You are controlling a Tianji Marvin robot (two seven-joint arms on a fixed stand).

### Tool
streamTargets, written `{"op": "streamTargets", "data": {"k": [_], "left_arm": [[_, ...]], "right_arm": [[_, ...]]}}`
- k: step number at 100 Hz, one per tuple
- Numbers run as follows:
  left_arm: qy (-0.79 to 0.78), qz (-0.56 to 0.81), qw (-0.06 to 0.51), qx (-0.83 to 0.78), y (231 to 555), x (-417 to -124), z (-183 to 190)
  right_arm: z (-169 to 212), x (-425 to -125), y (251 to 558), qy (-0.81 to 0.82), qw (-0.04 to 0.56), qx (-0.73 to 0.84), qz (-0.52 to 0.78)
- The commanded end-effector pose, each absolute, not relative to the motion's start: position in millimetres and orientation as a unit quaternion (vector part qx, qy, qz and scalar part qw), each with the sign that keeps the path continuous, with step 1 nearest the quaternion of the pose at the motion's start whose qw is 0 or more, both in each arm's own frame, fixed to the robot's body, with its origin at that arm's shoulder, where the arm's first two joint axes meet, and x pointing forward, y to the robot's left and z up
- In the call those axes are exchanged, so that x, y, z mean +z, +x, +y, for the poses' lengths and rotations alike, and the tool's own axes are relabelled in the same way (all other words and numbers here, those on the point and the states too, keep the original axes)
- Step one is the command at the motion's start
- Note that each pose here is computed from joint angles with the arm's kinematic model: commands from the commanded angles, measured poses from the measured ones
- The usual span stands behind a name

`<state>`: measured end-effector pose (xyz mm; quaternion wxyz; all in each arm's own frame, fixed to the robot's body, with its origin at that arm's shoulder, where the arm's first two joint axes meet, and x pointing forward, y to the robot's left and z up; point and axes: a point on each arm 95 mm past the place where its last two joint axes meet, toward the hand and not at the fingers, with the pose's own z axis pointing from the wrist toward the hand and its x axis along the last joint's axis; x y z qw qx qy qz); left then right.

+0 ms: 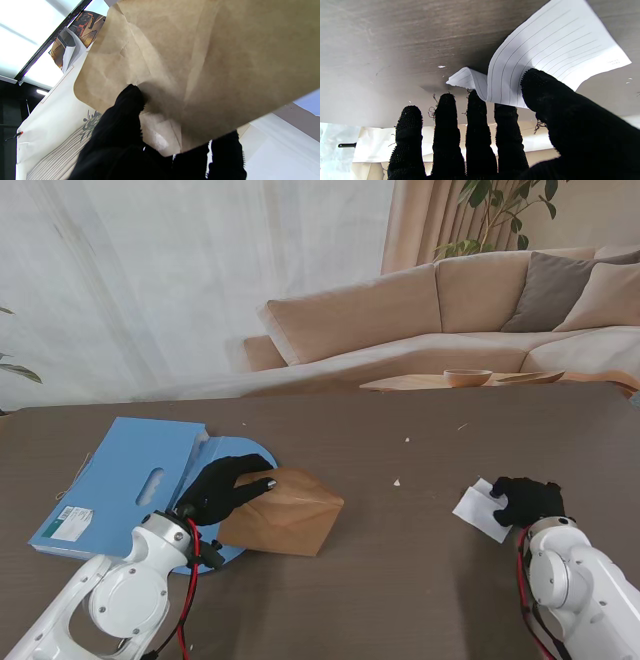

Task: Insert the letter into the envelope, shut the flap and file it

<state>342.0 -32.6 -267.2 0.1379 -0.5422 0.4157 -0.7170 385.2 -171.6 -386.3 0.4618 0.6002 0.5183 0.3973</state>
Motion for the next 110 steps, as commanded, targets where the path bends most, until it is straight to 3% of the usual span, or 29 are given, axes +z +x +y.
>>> {"op": "streamTargets", "data": {"k": [1, 45, 110], "left_arm": [[-0.543, 0.418, 0.130, -0.716, 340, -268, -36], [-0.545, 0.416, 0.129, -0.716, 340, -268, -36], [-0.555, 0.410, 0.131, -0.711, 347, -264, -34]], "right_arm": [[-170, -409, 373, 0.614, 0.441, 0.382, 0.531], [-167, -395, 376, 0.611, 0.459, 0.426, 0.484], [-135, -323, 364, 0.586, 0.438, 0.504, 0.460]]}}
